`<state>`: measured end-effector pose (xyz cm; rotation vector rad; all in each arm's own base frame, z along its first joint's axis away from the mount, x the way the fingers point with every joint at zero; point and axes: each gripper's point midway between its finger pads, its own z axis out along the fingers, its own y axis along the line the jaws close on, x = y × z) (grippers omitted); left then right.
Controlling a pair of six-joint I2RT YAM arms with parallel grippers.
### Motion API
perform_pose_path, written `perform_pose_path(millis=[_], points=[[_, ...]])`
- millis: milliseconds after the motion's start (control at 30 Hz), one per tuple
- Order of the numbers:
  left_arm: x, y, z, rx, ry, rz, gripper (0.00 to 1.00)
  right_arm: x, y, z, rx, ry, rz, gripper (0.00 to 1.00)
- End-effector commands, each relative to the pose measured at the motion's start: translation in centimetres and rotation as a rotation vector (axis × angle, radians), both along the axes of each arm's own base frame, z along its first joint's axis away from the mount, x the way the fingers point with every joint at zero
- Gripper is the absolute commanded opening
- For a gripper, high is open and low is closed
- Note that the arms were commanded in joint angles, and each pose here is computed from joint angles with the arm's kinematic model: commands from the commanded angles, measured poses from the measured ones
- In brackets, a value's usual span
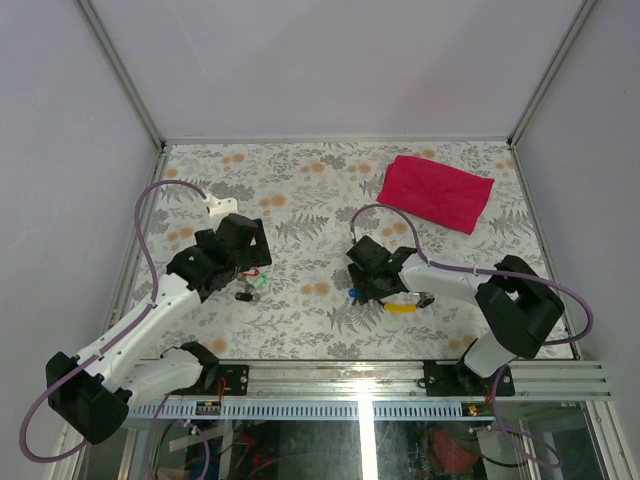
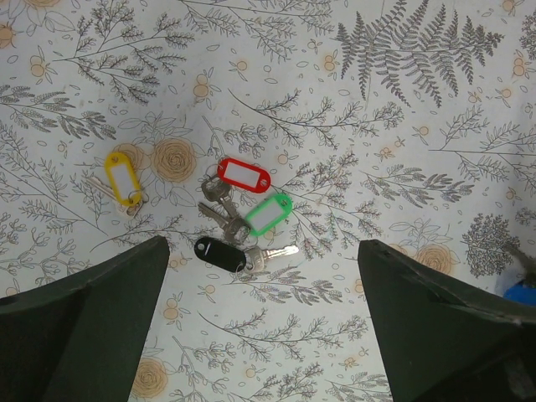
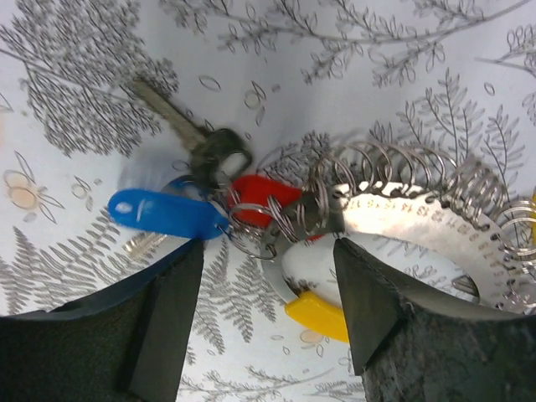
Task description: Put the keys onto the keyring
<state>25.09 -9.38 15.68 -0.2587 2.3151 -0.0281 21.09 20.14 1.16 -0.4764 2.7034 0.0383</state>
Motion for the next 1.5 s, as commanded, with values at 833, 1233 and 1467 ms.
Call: perform_pose_path(millis=[833, 1233, 1467], points=[[0.4, -0.1, 0.4, 0.005, -0.02, 0.004, 1.0, -2.0, 0.5, -0.9, 0.11, 0.029, -0.014, 0.62], [0.4, -0.1, 0.3, 0.006, -0.019, 0.007, 1.0, -2.7, 3.4, -0.9, 0.166, 0.072, 0.011, 0.43], [0.4, -0.2, 0.2, 0.008, -0.016, 0.006, 1.0, -2.7, 6.9, -0.4, 0.222, 0.059, 0.055, 0.38]])
